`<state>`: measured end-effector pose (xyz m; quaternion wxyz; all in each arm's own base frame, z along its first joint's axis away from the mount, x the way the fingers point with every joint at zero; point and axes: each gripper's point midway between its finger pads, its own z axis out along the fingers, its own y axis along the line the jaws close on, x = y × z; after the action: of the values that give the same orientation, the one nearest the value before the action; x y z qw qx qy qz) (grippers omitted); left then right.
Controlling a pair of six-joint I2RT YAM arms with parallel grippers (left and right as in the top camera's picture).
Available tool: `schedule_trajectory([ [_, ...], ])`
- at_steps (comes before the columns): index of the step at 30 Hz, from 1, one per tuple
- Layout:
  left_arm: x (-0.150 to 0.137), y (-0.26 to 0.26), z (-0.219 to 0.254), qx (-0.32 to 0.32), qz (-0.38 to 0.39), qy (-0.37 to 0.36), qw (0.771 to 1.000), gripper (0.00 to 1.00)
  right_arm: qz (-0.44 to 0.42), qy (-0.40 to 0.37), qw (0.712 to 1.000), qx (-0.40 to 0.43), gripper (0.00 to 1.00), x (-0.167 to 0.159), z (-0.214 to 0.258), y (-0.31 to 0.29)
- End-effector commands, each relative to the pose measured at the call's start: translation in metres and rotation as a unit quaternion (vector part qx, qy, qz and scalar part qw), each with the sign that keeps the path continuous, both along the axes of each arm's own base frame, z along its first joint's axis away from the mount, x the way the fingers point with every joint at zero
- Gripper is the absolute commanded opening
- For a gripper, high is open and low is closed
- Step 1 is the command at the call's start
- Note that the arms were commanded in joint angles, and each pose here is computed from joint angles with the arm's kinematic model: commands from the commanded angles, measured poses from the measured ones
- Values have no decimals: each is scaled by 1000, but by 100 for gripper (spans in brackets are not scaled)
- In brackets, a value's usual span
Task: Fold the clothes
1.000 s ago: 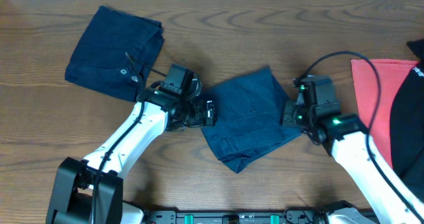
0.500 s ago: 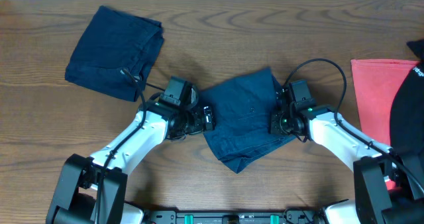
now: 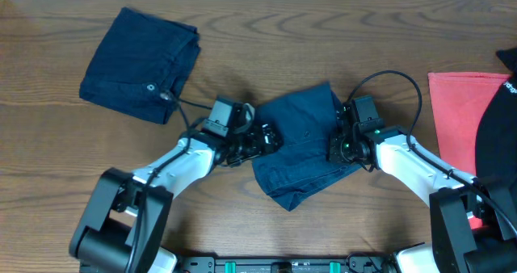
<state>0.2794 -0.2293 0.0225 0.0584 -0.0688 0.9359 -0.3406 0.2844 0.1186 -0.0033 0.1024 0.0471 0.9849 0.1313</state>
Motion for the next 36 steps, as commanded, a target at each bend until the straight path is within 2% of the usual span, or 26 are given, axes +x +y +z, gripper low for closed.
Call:
schedule_trajectory([
  [1, -46, 6, -50, 44, -10, 88, 995, 93, -5, 49, 999, -21, 1, -22, -27, -7],
  [3, -44, -1, -47, 38, -18, 75, 996, 73, -5, 49, 999, -21, 1, -22, -27, -7],
  [5, -41, -4, -46, 33, -26, 60, 997, 45, -5, 49, 999, -21, 1, -22, -27, -7],
  [6, -40, -4, -45, 33, -32, 53, 998, 35, -4, 49, 999, -21, 1, -22, -27, -7],
  [10, -36, -5, -42, 34, -58, 25, 997, 6, -4, 51, 998, -22, 1, -23, -27, -7],
  [14, -32, -18, -17, 3, -131, -35, 991, 6, -11, 60, 998, -21, 1, -27, -26, -8],
  [17, -28, -16, 9, 6, -167, -68, 984, 6, -7, 52, 999, -11, 1, -26, -14, -6],
  [21, -11, -6, 53, 11, -180, -120, 976, 6, 22, -17, 1000, 8, 1, -12, 23, 0],
  [26, 34, 17, 119, 10, -148, -209, 967, 6, 14, -103, 994, 35, 1, -4, 80, 2],
  [30, 84, 50, 167, 19, -94, -277, 956, 6, 1, -162, 985, 59, 1, -5, 121, 2],
  [36, 163, 133, 236, 44, 21, -393, 918, 6, 1, -211, 975, 74, 1, -13, 154, -1],
])
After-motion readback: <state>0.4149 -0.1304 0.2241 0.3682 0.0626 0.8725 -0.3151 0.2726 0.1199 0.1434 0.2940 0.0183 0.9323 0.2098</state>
